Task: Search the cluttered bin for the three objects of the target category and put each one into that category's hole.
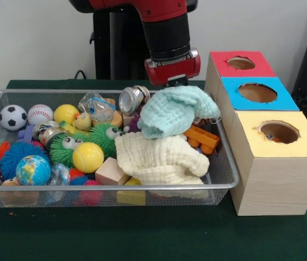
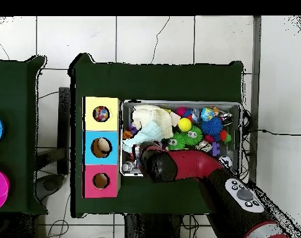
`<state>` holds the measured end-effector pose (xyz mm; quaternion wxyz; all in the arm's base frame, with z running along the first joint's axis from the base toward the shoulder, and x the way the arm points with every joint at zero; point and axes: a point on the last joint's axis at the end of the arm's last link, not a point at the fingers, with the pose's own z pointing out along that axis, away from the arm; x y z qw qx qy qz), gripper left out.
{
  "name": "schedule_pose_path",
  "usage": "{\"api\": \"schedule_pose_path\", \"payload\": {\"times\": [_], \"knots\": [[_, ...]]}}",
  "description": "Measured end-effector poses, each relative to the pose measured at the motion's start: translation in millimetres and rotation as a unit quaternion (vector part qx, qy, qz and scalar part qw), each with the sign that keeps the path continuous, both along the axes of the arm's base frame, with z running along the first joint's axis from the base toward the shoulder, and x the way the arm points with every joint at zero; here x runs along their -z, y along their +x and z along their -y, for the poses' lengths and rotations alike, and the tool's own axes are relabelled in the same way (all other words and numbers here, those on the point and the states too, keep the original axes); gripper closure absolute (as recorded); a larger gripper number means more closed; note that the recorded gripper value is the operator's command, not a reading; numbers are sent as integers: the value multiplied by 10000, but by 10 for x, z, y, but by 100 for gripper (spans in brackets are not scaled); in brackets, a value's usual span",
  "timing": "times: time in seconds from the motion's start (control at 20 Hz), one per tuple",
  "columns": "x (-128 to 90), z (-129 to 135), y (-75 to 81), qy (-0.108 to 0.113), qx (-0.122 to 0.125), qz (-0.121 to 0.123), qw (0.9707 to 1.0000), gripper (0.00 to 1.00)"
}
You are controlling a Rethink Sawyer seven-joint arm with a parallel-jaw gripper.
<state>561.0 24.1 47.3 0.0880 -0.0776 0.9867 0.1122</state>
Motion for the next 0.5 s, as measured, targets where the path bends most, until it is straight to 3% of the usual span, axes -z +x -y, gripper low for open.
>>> {"api": "schedule_pose_path", "payload": {"times": [0.25, 0.5], "knots": [[61, -12, 32, 42, 33, 34, 10000, 100], [70, -42, 162, 9, 19, 137, 9999, 100]]}}
